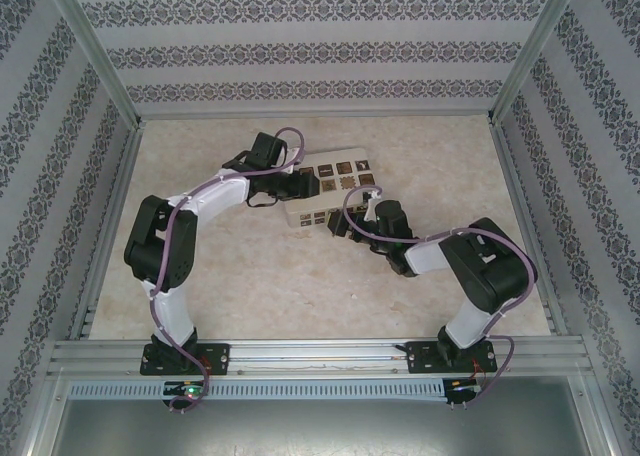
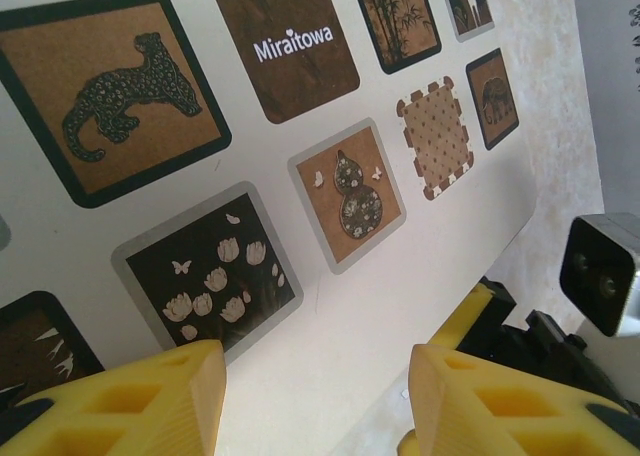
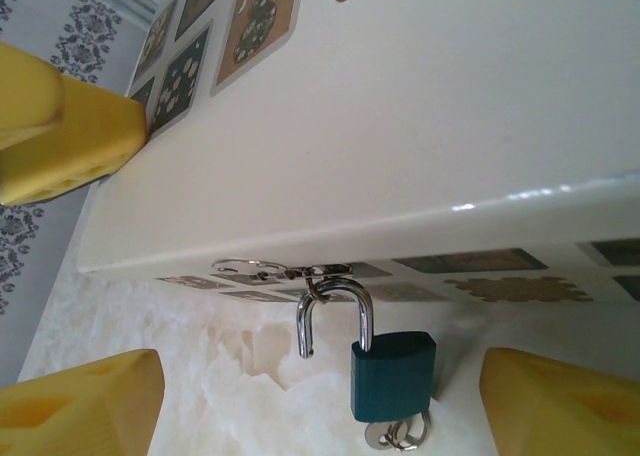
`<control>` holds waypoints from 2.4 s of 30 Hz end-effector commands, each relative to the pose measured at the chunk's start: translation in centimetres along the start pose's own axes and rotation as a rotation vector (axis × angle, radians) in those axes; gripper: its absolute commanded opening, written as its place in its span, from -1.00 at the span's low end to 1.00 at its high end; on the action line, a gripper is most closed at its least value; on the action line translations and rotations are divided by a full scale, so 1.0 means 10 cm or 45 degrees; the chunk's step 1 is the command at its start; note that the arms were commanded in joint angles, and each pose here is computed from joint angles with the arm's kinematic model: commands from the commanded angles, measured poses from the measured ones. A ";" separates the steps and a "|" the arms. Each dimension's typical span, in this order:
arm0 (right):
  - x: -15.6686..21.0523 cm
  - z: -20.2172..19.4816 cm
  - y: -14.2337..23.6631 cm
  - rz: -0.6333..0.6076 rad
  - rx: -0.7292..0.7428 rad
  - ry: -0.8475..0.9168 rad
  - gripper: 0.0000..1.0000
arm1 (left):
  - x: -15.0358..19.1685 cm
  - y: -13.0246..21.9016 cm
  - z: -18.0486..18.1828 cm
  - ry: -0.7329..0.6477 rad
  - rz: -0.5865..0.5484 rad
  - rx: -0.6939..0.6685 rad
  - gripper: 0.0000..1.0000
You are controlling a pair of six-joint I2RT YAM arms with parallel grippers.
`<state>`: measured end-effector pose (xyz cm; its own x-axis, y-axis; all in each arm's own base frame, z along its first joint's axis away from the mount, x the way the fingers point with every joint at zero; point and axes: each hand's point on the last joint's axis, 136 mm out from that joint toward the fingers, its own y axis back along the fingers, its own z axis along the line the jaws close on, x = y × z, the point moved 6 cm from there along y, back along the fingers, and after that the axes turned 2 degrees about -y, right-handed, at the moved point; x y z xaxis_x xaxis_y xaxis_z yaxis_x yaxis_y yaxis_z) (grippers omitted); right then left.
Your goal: Unlock the padlock with the key
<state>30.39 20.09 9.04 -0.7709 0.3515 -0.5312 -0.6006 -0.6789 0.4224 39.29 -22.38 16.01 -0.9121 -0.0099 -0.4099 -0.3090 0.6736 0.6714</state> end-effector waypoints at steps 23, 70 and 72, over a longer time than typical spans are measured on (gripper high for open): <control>-0.16 0.12 -0.29 0.030 -0.184 0.080 0.47 | 0.44 -0.13 0.15 0.133 0.176 -0.080 0.02; -0.13 -0.01 -0.30 0.037 -0.217 0.036 -0.44 | 0.47 -0.12 0.15 0.122 0.177 -0.091 0.01; -0.12 -0.02 -0.30 0.040 -0.210 0.032 -0.47 | 0.47 -0.12 0.15 0.121 0.176 -0.091 0.01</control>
<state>33.01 21.46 7.88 -0.7957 0.3020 -0.5250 -0.5256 -0.7750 0.3508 38.92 -22.20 15.98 -0.9033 -0.0287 -0.4279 -0.3374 0.6635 0.6677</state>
